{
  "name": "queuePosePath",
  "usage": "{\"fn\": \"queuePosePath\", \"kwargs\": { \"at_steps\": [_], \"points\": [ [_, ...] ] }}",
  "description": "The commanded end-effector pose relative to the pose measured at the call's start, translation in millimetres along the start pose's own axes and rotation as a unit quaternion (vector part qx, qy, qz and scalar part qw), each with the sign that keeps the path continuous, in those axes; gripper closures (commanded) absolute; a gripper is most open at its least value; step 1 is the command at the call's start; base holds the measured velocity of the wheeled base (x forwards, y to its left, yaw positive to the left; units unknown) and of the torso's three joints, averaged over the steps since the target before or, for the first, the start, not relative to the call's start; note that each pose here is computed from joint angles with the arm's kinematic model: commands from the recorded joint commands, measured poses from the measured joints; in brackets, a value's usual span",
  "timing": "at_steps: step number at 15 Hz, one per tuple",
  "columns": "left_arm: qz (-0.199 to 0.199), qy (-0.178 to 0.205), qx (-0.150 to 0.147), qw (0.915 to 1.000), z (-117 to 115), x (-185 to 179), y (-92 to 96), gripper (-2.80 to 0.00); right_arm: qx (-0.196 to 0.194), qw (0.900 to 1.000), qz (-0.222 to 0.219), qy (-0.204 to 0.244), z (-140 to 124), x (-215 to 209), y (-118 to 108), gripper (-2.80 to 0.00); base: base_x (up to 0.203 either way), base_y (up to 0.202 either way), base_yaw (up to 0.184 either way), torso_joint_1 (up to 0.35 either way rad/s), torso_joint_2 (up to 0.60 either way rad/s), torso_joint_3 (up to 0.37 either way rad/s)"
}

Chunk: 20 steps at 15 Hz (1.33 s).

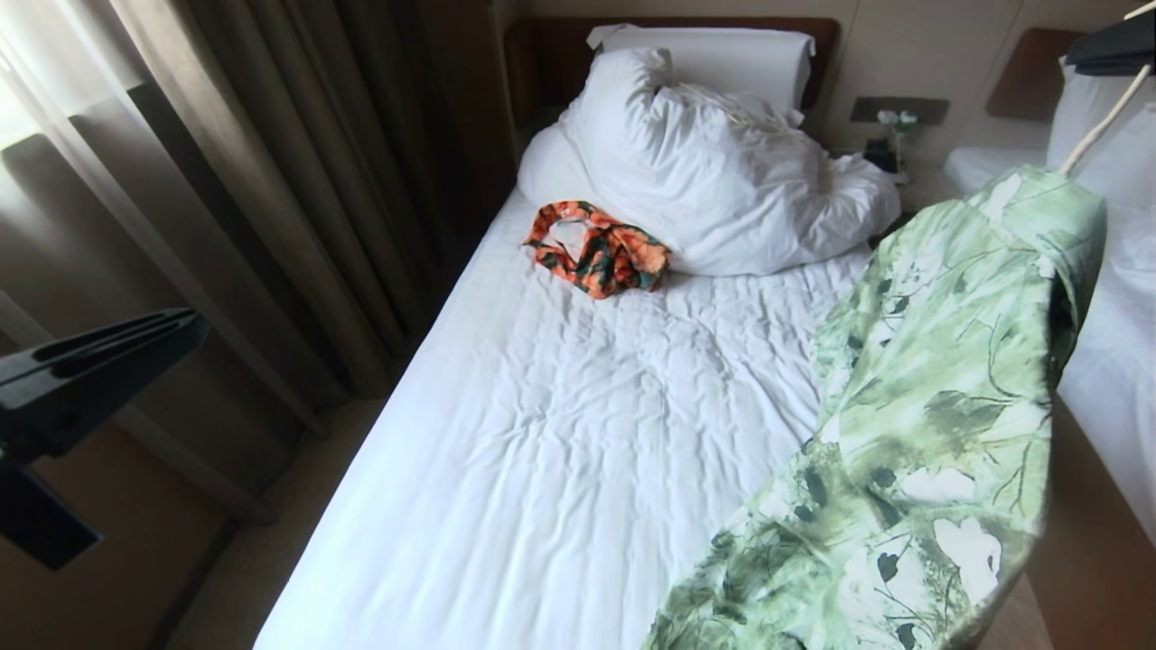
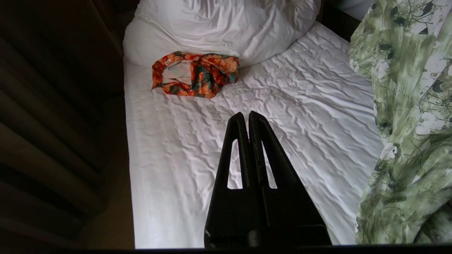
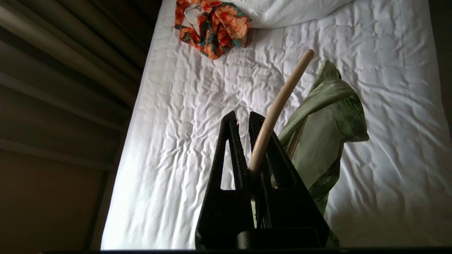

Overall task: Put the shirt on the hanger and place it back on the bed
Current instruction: Take the clothes hanger out of the clothes

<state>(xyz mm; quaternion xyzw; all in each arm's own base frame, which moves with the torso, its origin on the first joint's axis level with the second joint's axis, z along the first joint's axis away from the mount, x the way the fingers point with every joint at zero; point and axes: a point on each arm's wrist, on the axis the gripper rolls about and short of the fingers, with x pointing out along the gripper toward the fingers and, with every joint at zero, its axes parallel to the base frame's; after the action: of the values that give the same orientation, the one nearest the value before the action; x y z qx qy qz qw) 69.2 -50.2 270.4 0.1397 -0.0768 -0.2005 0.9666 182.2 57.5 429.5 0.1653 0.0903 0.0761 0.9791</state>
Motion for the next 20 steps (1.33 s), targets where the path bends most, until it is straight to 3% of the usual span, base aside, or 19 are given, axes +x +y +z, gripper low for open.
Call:
{"fn": "queuePosePath", "kwargs": {
  "at_steps": [1, 7, 10, 13, 15, 18, 20],
  "points": [
    [0.002, -0.003, 0.0, 1.0, 1, -1, 0.7, 0.0, 0.0, 1.0, -0.003, 0.004, -1, 2, 0, 0.0, 0.0, 0.0, 0.0, 0.144, -0.32, -0.197],
    [0.003, -0.006, 0.0, 1.0, 1, -2, 1.2, 0.0, -0.003, 1.0, 0.005, -0.014, 3, -3, 0, 0.0, 0.0, 0.0, 0.0, 0.103, -0.24, -0.134],
    [0.005, -0.008, -0.001, 1.0, 3, -3, 1.9, 0.0, -0.026, 0.999, 0.008, -0.031, 7, -6, 1, 0.0, 0.0, 0.0, 0.0, 0.0, 0.0, 0.0],
    [0.008, -0.004, 0.0, 1.0, 0, -4, 1.7, 0.0, -0.032, 0.994, -0.074, -0.07, 9, 8, 1, 0.0, 0.0, 0.0, 0.0, 0.0, 0.0, 0.0],
    [0.014, 0.002, 0.0, 0.9999, 0, -2, 1.0, 0.0, -0.035, 0.993, -0.086, -0.078, 8, 16, 5, 0.0, 0.0, 0.0, 0.0, 0.0, 0.0, 0.0],
    [0.001, 0.021, 0.005, 0.9998, -3, 11, -5.0, 0.0, -0.006, 0.994, -0.077, -0.078, 6, 23, 10, 0.0, 0.0, 0.0, 0.0, 0.0, 0.0, 0.0],
    [-0.031, 0.039, -0.006, 0.9987, -6, 25, -16.7, 0.0, 0.011, 0.994, -0.08, -0.071, 2, 29, 12, 0.0, 0.0, 0.0, 0.0, 0.0, 0.0, 0.0]
  ]
}}
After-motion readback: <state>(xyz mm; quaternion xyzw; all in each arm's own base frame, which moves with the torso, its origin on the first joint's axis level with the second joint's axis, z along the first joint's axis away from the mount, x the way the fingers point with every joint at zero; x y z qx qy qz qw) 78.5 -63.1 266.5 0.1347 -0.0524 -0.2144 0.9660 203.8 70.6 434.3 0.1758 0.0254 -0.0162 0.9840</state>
